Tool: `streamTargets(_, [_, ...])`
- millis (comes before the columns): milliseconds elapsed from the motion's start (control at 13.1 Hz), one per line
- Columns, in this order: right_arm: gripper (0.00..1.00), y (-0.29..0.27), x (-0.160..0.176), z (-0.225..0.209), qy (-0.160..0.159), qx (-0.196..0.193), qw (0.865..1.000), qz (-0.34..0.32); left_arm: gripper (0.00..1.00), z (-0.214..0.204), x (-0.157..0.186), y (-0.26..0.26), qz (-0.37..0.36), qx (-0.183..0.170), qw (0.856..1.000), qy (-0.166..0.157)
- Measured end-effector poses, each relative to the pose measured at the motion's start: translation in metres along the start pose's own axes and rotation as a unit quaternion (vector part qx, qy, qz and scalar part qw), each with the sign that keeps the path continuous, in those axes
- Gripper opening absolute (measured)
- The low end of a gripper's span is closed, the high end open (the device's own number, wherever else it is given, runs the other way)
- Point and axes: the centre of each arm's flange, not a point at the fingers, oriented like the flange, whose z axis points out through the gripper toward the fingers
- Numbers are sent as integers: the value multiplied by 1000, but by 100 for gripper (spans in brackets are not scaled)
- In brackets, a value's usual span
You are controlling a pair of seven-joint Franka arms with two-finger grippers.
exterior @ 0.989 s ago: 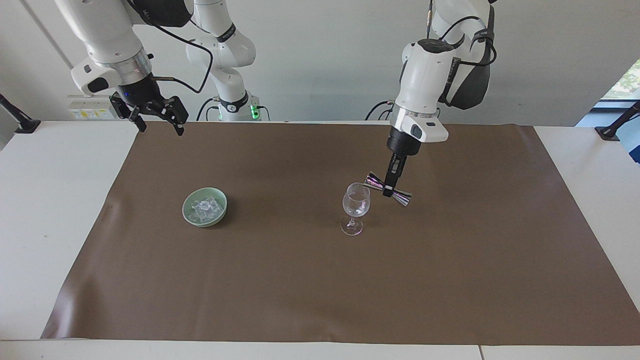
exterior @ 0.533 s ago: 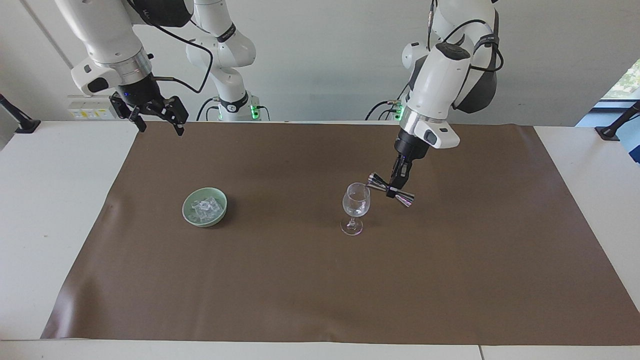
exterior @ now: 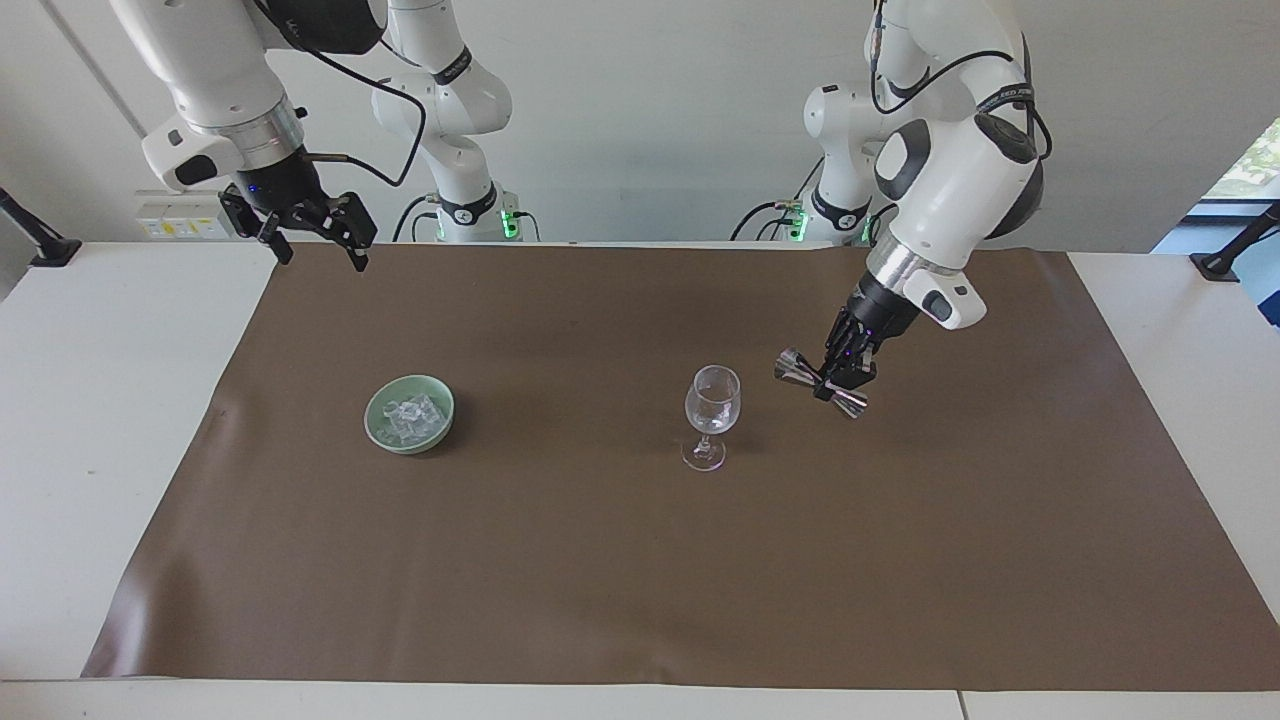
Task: Pour wine and add ice with both arms
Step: 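Turn the jigger upright and carry it back with the left gripper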
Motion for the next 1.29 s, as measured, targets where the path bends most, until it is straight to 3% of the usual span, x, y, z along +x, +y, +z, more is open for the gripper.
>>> streamTargets(533, [100, 0, 0, 0, 0, 0, 1000, 0, 21, -22, 82, -11, -56, -2, 991, -122])
streamTargets(989, [100, 0, 0, 0, 0, 0, 1000, 0, 21, -32, 200, -47, -124, -10, 963, -239])
streamTargets(1294, [100, 1, 0, 0, 0, 0, 1000, 0, 21, -24, 253, -69, -181, -8, 941, -286])
